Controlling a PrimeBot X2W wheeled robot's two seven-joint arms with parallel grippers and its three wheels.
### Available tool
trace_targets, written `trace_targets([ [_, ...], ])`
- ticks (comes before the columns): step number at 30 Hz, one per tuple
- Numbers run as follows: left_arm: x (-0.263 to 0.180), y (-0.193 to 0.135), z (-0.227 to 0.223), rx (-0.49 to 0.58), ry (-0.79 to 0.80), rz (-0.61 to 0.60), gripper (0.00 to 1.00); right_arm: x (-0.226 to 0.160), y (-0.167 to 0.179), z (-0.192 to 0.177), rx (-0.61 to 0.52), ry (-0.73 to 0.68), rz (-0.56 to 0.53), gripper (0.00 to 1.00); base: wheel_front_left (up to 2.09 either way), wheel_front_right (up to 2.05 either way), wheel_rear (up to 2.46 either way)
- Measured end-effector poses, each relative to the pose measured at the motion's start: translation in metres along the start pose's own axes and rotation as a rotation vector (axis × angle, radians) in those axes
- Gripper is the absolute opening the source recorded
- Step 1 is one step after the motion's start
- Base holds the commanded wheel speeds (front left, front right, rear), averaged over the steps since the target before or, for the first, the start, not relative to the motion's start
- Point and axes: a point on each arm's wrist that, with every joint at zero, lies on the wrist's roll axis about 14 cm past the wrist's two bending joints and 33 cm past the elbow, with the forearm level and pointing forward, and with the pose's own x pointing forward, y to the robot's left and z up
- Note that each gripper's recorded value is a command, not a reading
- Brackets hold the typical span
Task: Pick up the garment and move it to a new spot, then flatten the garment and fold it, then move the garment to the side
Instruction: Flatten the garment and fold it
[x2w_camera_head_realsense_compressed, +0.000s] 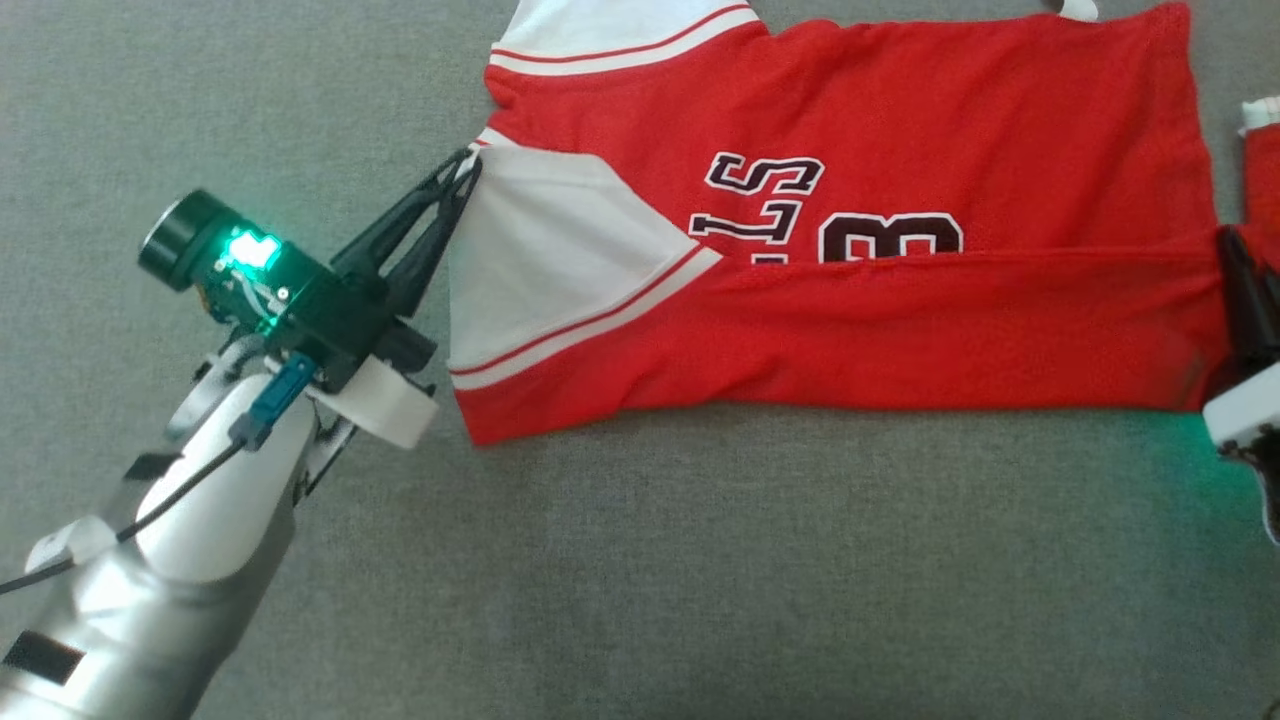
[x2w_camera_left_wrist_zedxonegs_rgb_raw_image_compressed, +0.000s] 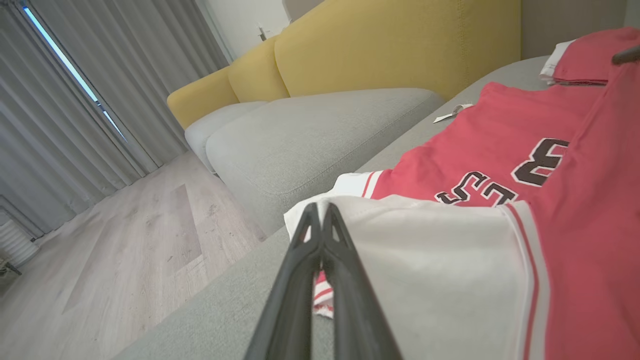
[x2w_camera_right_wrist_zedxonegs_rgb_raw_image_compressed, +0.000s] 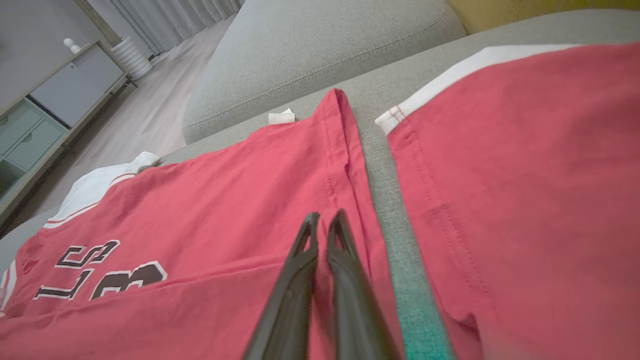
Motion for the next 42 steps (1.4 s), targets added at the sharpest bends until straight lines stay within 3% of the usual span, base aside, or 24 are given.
trace_targets([
  [1, 0.002, 0.002, 0.0, 0.002, -0.001, 0.011, 0.0, 0.001, 0.0, 0.0, -0.002, -0.003, 0.001, 0.6, 0.0, 0.0, 0.0],
  [2, 0.003, 0.004, 0.0, -0.002, -0.001, 0.025, 0.25, 0.002, 0.001, 0.001, -0.003, -0.006, 0.002, 1.0, 0.0, 0.0, 0.0],
  [3, 0.003, 0.006, -0.002, -0.007, 0.003, 0.038, 0.58, 0.002, 0.002, 0.002, -0.008, -0.013, 0.005, 1.0, 0.0, 0.0, 0.0],
  [4, 0.002, 0.008, -0.002, -0.011, 0.005, 0.055, 1.0, 0.001, 0.002, 0.002, -0.009, -0.021, 0.006, 1.0, 0.0, 0.0, 0.0],
  [10, -0.016, 0.006, -0.017, -0.173, 0.044, 0.176, 1.0, -0.01, 0.006, 0.015, -0.016, -0.094, 0.015, 1.0, 0.0, 0.0, 0.0],
  [19, -0.082, -0.074, -0.071, -0.535, 0.232, 0.243, 1.0, -0.048, 0.007, -0.006, 0.034, -0.108, 0.002, 1.0, 0.0, 0.0, 0.0],
  [31, -0.082, -0.095, -0.09, -0.579, 0.335, 0.18, 0.99, -0.054, 0.0, -0.016, 0.059, -0.094, -0.026, 1.0, 0.0, 0.0, 0.0],
  [32, -0.081, -0.097, -0.091, -0.588, 0.341, 0.172, 0.71, -0.054, -0.002, -0.018, 0.059, -0.089, -0.031, 1.0, 0.0, 0.0, 0.0],
  [33, -0.08, -0.099, -0.092, -0.592, 0.349, 0.164, 0.26, -0.054, -0.004, -0.021, 0.058, -0.079, -0.038, 1.0, 0.0, 0.0, 0.0],
  [34, -0.08, -0.099, -0.092, -0.592, 0.356, 0.16, 0.0, -0.054, -0.004, -0.022, 0.057, -0.075, -0.04, 1.0, 0.0, 0.0, 0.0],
  [42, -0.082, -0.097, -0.091, -0.597, 0.351, 0.161, 0.0, -0.052, -0.012, -0.045, 0.053, 0.015, -0.073, 1.0, 0.0, 0.0, 0.0],
])
